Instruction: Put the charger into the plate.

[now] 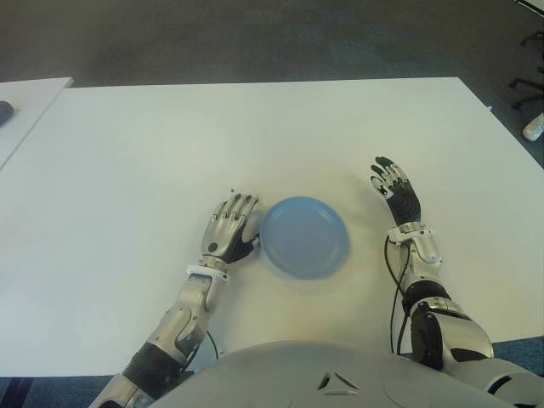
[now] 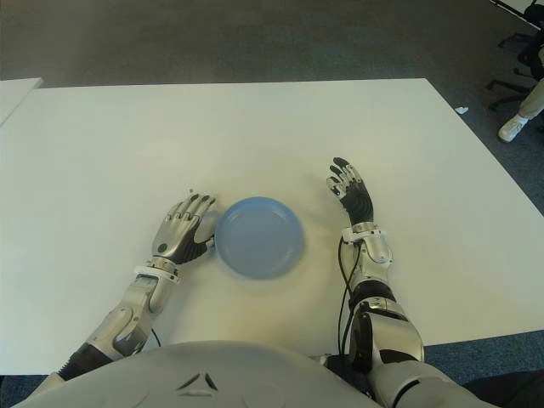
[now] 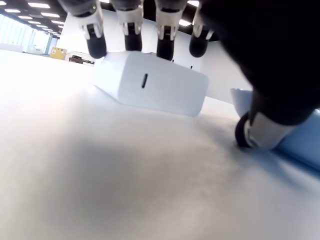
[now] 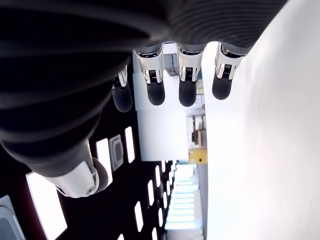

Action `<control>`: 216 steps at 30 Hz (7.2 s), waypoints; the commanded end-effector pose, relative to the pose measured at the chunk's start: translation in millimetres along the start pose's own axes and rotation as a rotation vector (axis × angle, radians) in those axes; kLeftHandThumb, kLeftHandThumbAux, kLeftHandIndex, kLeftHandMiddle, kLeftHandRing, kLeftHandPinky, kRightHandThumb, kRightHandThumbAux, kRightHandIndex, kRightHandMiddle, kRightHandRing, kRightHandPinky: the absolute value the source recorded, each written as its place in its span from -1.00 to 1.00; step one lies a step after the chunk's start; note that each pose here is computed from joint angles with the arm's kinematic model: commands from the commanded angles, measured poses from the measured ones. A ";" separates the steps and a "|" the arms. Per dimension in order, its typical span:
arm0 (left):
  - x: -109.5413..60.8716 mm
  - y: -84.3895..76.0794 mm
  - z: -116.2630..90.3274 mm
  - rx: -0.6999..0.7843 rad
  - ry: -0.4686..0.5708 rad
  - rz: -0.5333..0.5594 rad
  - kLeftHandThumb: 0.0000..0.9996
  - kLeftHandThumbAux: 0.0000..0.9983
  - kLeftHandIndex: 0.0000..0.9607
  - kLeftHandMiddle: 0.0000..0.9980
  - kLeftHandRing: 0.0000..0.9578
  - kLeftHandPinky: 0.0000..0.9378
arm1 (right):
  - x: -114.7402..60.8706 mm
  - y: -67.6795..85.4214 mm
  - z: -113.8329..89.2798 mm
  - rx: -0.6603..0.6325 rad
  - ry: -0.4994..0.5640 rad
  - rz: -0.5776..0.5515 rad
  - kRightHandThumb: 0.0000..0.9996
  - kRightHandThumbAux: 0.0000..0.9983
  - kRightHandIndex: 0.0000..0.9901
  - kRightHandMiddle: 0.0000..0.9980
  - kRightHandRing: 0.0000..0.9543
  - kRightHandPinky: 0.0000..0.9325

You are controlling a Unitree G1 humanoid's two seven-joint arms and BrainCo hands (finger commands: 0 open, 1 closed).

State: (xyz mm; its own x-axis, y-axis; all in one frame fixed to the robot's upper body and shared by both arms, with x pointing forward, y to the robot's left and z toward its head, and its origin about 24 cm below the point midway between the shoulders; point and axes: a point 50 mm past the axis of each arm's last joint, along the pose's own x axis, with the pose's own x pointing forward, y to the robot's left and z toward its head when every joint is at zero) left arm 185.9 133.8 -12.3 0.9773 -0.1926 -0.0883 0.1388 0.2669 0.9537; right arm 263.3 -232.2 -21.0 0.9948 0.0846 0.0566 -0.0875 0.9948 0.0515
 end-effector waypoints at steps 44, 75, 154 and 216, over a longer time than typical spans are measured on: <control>0.3 5.7 -15.9 0.242 -0.008 0.256 -0.83 0.01 -0.81 -0.81 -0.82 -0.79 | -28.1 14.2 -35.9 0.095 0.155 -0.021 -0.50 0.33 -0.76 -0.80 -0.83 -0.86; -8.4 56.3 -22.2 0.288 -0.030 0.370 -0.70 -0.14 -0.81 -0.77 -0.80 -0.76 | -32.8 12.0 -36.0 0.094 0.148 -0.020 -0.50 0.33 -0.76 -0.80 -0.83 -0.86; 20.1 80.0 -105.6 0.233 0.057 -0.054 -0.35 -0.49 -0.81 -0.85 -0.88 -0.77 | -41.6 8.5 -34.7 0.090 0.131 -0.016 -0.50 0.33 -0.76 -0.80 -0.83 -0.86; 25.0 95.8 -80.0 0.204 -0.025 -0.118 -0.29 -0.59 -0.99 -0.99 -1.00 -0.88 | -46.2 19.3 -37.0 0.088 0.125 -0.012 -0.50 0.33 -0.76 -0.80 -0.83 -0.86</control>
State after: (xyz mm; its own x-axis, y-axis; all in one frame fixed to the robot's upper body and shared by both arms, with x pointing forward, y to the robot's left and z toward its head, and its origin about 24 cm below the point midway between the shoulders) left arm 236.4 231.0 57.4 0.9577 -0.2381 -0.1618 0.1769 0.0433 0.9833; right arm 255.5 -229.2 -17.8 0.9892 0.1160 0.0892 -0.1195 0.9922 0.0347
